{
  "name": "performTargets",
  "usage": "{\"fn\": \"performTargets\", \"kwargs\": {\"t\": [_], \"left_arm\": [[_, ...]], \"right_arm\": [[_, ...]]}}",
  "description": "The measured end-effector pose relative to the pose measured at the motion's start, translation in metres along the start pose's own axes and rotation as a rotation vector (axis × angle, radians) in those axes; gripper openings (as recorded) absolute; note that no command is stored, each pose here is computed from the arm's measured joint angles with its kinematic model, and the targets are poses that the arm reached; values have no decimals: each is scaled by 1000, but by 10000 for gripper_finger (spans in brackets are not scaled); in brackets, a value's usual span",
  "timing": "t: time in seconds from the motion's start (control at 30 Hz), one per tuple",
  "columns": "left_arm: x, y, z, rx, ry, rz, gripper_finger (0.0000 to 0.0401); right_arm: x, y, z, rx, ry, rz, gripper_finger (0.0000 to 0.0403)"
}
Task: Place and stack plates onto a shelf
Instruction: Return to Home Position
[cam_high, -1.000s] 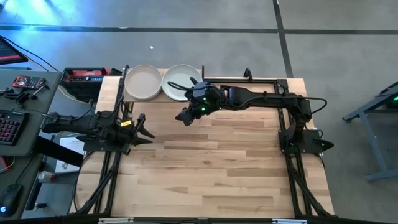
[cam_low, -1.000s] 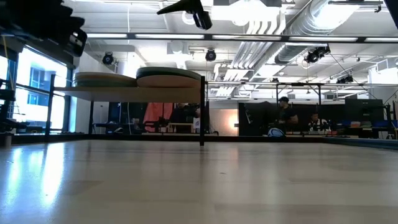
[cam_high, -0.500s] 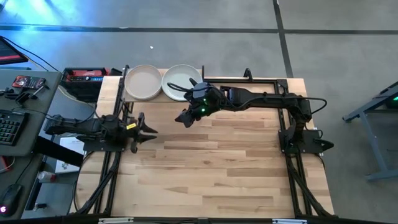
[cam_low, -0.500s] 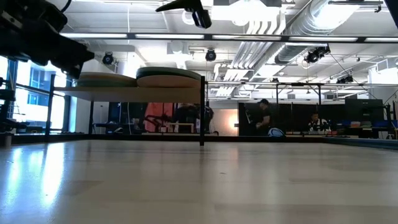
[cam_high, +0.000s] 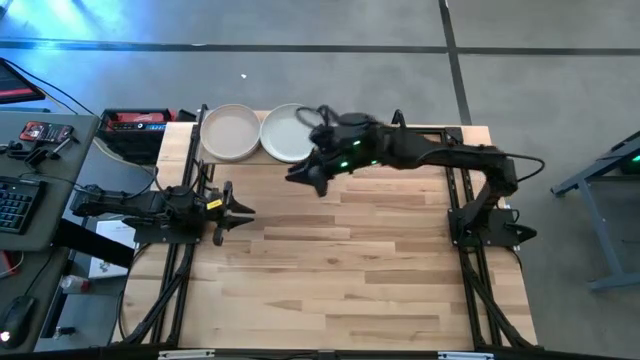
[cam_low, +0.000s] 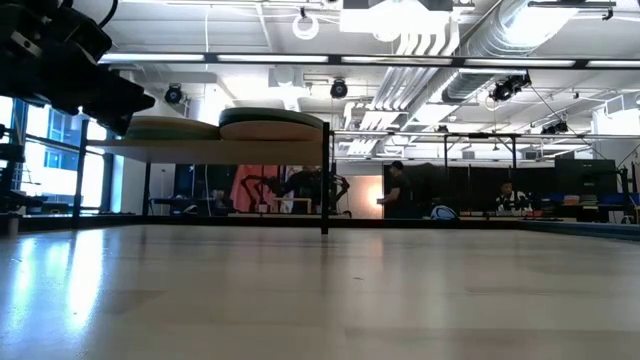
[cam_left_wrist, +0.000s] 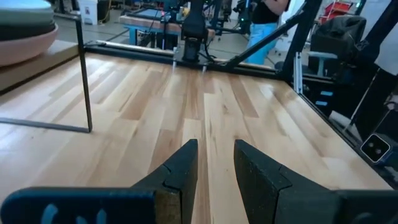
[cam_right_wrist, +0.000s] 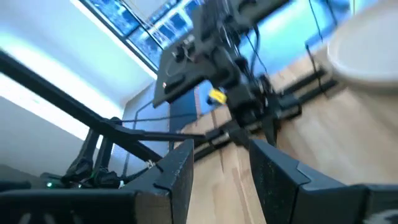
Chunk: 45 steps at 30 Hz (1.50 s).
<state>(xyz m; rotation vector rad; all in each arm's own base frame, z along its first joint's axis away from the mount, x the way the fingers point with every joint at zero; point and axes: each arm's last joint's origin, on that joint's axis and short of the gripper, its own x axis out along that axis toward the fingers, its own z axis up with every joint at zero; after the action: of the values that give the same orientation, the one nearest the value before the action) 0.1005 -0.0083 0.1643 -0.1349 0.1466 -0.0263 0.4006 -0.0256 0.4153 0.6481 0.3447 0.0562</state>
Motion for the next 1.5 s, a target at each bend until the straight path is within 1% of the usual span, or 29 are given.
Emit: {"fn": "performTargets", "kwargs": {"t": [0.2,0.27,0.33,0.43,0.53,0.7,0.83,0.93,1.0,1.13,1.3,1.5], "left_arm": [[0,0,0,-104,3,-2,92],[0,0,0,-129,3,-2,92],[0,0,0,-123,5,-1,92],[0,0,-1,-69,10,-1,92],[1,0,-1,-32,10,-1,92],[1,0,-1,-36,10,0,92],[1,0,-1,2,10,0,92],[1,0,-1,11,10,0,92],[1,0,-1,11,10,0,92],[1,0,-1,12,10,1,92],[1,0,-1,11,10,2,92],[1,0,-1,11,10,2,92]], "right_arm": [[-64,30,19,-175,-115,22,138],[-87,37,20,-223,-135,-11,138],[-110,44,18,-262,-144,-69,138],[-143,53,11,-299,-156,-176,138],[-173,62,4,-329,-175,-258,138],[-221,68,-12,-371,-203,-312,138],[-254,59,-33,-375,-226,-334,138],[-273,46,-54,-339,-261,-343,138],[-282,37,-68,-324,-292,-329,138],[-293,18,-96,-321,-370,-285,138],[-303,-9,-132,-314,-432,-250,138],[-305,-37,-169,-295,-450,-216,138]]}}
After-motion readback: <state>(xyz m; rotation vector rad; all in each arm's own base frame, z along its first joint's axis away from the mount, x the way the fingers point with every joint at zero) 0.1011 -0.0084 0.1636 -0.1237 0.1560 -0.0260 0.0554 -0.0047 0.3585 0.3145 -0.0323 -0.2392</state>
